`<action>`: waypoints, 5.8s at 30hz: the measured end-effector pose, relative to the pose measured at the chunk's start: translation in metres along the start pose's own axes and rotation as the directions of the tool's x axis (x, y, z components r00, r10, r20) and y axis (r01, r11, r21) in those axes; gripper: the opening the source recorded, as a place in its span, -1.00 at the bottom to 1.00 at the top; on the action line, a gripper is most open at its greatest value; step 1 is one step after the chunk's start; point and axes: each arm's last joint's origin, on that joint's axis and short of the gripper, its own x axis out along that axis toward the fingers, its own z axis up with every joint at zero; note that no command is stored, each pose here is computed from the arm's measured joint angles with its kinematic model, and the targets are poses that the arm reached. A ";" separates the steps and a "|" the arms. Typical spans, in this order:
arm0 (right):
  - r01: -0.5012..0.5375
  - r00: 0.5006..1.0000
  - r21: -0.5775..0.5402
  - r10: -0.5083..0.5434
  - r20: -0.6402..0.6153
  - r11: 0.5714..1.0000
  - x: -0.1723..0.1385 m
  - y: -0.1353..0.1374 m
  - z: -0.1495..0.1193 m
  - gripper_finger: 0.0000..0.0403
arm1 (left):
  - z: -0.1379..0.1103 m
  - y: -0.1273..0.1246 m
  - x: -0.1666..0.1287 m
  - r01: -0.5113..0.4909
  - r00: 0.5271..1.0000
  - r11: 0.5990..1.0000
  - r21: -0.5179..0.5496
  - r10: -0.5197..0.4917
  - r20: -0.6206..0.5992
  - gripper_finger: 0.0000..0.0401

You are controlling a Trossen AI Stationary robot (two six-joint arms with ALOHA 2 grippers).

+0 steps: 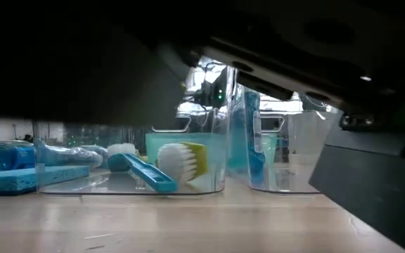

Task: Pick & Place Kitchen Sink Supplies
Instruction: Put the blue sponge into the green bin

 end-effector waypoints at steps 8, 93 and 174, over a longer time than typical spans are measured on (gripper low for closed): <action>0.022 1.000 -0.013 -0.022 0.019 1.000 0.000 -0.001 0.001 -0.19 | 0.000 0.000 0.000 0.000 1.000 1.000 0.000 0.000 0.000 -1.00; -0.033 0.999 -0.288 0.023 -0.039 0.957 -0.067 0.047 0.004 -0.96 | 0.000 0.000 0.000 0.000 1.000 1.000 0.000 0.000 0.000 -1.00; -0.054 0.989 -0.089 0.041 -0.139 0.995 -0.027 0.003 0.019 -0.96 | 0.000 0.000 0.000 0.000 1.000 1.000 0.000 0.000 0.000 -1.00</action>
